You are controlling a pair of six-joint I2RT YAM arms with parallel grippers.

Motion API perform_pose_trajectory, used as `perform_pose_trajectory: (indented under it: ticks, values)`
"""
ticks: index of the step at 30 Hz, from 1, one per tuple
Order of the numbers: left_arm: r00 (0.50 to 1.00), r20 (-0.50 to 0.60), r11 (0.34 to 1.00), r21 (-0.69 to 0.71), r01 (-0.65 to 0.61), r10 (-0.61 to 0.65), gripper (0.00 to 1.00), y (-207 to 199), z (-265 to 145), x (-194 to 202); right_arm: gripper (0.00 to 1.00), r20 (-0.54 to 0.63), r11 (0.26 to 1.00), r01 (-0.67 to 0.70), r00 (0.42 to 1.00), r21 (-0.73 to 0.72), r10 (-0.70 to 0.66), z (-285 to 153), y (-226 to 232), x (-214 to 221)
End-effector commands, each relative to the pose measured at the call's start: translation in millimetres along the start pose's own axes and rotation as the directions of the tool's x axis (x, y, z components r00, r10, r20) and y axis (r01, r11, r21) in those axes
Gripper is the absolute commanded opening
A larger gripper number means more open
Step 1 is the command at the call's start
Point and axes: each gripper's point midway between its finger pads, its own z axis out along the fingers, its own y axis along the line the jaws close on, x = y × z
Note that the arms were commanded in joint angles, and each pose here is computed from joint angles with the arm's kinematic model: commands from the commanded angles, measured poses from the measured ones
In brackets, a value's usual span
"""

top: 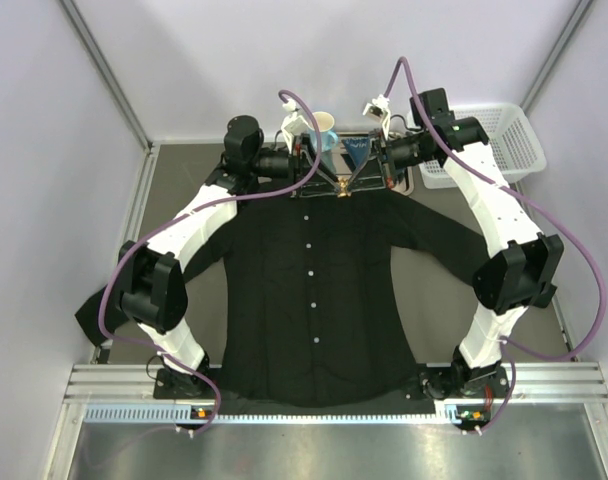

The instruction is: Pin the brooch onto the clothing

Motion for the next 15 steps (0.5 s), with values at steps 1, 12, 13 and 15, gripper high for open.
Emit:
perform_pose_trajectory:
  ticks: [1, 12, 13, 15]
  values:
    - [0.996, 0.018, 0.996, 0.036, -0.084, 0.084, 0.44, -20.9, -0.3, -14.0, 0.0, 0.013, 0.999, 0.013, 1.0, -0.042, -0.013, 6.8, 3.8, -3.8]
    - [0.997, 0.018, 0.996, 0.028, -0.08, 0.08, 0.27, -19.7, -0.8, -10.5, 0.0, 0.013, 0.999, 0.012, 1.0, -0.044, -0.011, 7.4, 4.1, -3.9]
    - [0.997, 0.02, 0.997, 0.022, -0.078, 0.078, 0.27, -18.5, -0.7, -10.4, 0.0, 0.014, 0.999, 0.01, 1.0, -0.043, -0.009, 7.0, 3.7, -4.2]
    - [0.996, 0.025, 0.997, 0.018, -0.081, 0.08, 0.27, -17.7, -0.5, -11.1, 0.0, 0.015, 0.999, -0.001, 1.0, -0.046, 0.001, 7.5, 3.1, -3.7]
